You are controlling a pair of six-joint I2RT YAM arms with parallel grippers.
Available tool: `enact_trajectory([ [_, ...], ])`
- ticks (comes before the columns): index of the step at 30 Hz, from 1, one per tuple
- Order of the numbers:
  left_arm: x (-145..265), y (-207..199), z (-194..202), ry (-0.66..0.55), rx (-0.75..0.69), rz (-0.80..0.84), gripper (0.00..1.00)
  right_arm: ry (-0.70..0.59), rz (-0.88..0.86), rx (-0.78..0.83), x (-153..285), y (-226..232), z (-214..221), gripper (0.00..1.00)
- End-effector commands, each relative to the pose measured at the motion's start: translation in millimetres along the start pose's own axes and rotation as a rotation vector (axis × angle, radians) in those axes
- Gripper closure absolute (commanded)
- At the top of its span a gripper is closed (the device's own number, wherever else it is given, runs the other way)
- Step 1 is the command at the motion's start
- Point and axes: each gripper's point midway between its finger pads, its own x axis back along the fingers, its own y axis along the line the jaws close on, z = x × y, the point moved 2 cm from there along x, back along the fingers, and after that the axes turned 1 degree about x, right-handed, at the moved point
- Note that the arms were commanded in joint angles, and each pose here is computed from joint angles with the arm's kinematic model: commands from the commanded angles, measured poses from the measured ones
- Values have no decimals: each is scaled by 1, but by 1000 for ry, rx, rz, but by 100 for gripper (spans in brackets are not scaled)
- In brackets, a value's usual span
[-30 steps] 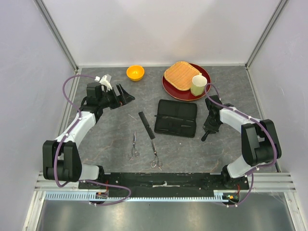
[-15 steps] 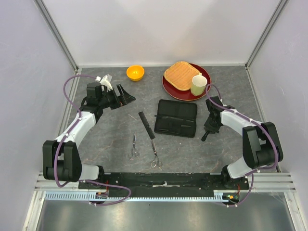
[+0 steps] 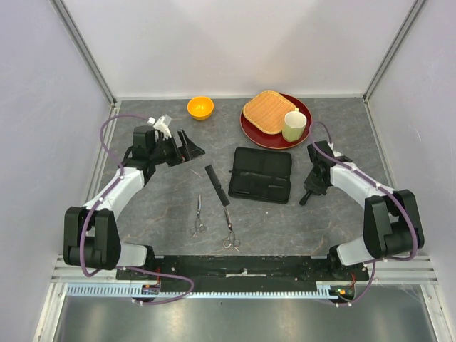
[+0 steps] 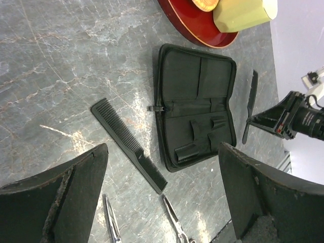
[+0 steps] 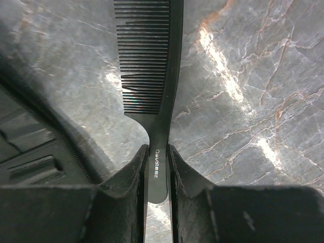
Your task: Sort the hair-cutting tools
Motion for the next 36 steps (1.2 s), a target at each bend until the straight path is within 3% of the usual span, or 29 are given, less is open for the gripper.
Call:
enact_trajectory([
  [1, 3, -25, -6, -35, -54, 84, 4, -80, -72, -48, 28, 17, -27, 76],
  [8, -6, -50, 10, 9, -72, 176, 4, -65, -261, -105, 64, 50, -38, 77],
  [27, -34, -190, 30, 49, -208, 544, 3, -169, -894, -68, 221, 192, -61, 79],
  [36, -55, -198, 22, -35, -182, 454, 4, -194, -999, -45, 247, 215, -57, 79],
])
